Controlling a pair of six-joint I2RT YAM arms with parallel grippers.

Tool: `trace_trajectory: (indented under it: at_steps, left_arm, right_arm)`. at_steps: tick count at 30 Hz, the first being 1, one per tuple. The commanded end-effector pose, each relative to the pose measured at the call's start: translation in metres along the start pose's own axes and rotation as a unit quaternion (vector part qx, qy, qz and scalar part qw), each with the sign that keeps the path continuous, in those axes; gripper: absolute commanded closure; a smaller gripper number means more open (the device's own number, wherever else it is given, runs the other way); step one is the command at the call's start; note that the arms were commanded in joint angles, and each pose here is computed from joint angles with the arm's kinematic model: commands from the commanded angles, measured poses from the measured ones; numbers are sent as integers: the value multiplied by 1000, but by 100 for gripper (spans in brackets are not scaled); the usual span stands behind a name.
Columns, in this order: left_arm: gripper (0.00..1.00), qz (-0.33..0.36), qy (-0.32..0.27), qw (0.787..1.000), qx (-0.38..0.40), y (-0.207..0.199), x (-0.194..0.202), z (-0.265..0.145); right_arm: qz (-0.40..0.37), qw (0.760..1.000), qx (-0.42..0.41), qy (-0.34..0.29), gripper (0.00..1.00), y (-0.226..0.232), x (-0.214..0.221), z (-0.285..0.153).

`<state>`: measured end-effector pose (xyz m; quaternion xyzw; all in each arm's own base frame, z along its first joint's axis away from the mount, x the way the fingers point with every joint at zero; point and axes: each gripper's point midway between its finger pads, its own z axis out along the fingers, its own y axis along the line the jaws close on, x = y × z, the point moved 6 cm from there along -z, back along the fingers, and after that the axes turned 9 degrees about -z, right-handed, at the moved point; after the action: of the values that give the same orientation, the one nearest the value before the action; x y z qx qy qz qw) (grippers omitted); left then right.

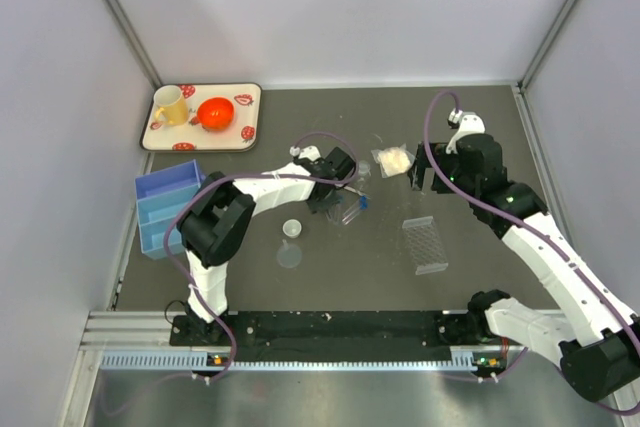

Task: Organize the chemistry lab equipment

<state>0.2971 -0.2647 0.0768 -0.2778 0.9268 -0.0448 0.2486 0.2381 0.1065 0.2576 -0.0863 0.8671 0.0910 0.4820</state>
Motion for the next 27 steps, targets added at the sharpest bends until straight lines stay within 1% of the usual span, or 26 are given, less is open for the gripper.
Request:
trace_trajectory:
  at_steps: [1,4,5,7,11,13,14,15,19,22,23,24,26,27]
  left_arm:
    - [64,-7,-8,1000,-3,-2,3,-2]
    - [69,-4,-7,1000,-8,2,5,-1]
    - [74,-2,-5,1000,-9,3,8,-1]
    - [78,4,-2,1000,-13,6,11,-1]
    - [79,13,-3,1000,-21,14,15,-1]
    - [86,17,-2,1000,-27,17,16,-1]
    - [91,18,-2,999,-28,19,17,-1]
    - [99,20,0,999,-30,21,17,-2]
    - [100,34,-12,999,-31,26,15,-17]
    - [100,55,-32,998,-11,25,5,-42]
    - [100,58,-38,998,10,22,0,-57]
    - [100,81,-31,996,22,22,-2,-64]
    - [100,105,-27,992,59,17,-9,-86]
    - [100,135,-24,988,72,17,-12,-94]
  right_arm:
    - [5,999,-13,-30,4,3,-9,-5]
    - [6,999,-17,-29,4,4,-8,-6]
    - [6,999,-17,-28,4,4,-8,-6]
    - [7,999,-18,-25,4,4,-6,-6]
    - [10,1000,-19,-20,4,4,-2,-7]
    - [12,999,-22,-20,4,5,-1,-9]
    - [12,999,-22,-20,4,5,-1,-10]
    - [14,999,-25,-21,4,5,-1,-11]
    - [17,999,-31,-27,4,6,-2,-16]
    - [15,999,-31,-22,4,6,-1,-18]
    - [14,999,-31,-18,4,6,0,-17]
    - [13,999,-30,-15,4,6,1,-17]
    - [10,999,-32,-13,4,6,1,-17]
    - [8,999,-35,-12,5,7,1,-17]
